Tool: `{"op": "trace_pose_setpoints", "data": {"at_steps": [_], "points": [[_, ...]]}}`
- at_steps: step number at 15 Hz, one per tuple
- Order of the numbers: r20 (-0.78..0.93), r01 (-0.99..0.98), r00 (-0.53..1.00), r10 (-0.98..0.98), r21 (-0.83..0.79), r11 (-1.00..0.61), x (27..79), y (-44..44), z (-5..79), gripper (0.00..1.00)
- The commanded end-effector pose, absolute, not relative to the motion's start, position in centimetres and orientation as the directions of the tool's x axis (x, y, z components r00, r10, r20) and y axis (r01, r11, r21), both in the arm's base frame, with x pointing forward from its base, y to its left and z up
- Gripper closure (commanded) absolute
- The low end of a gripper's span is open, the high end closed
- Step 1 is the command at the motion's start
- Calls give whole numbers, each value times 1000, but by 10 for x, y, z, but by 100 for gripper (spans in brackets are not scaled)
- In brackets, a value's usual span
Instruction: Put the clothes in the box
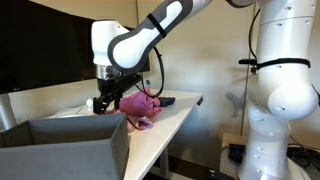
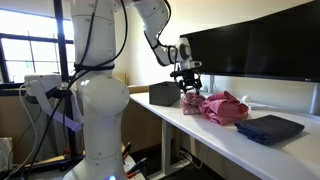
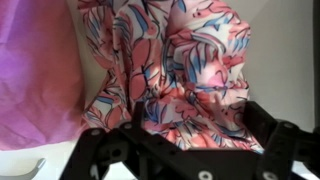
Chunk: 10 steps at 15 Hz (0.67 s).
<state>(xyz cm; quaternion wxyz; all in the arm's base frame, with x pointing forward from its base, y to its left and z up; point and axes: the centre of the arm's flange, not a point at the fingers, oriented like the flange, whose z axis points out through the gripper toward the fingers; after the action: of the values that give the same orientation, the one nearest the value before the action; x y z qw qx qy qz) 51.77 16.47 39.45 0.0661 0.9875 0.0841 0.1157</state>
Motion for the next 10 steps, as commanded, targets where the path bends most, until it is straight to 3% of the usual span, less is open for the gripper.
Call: {"op": "trace_pose_setpoints", "data": {"at_steps": [1,10], "points": [[194,174,961,197,133,-976,529,160,380,0],[57,289,954,293,64,-955,526,144,335,0]]}}
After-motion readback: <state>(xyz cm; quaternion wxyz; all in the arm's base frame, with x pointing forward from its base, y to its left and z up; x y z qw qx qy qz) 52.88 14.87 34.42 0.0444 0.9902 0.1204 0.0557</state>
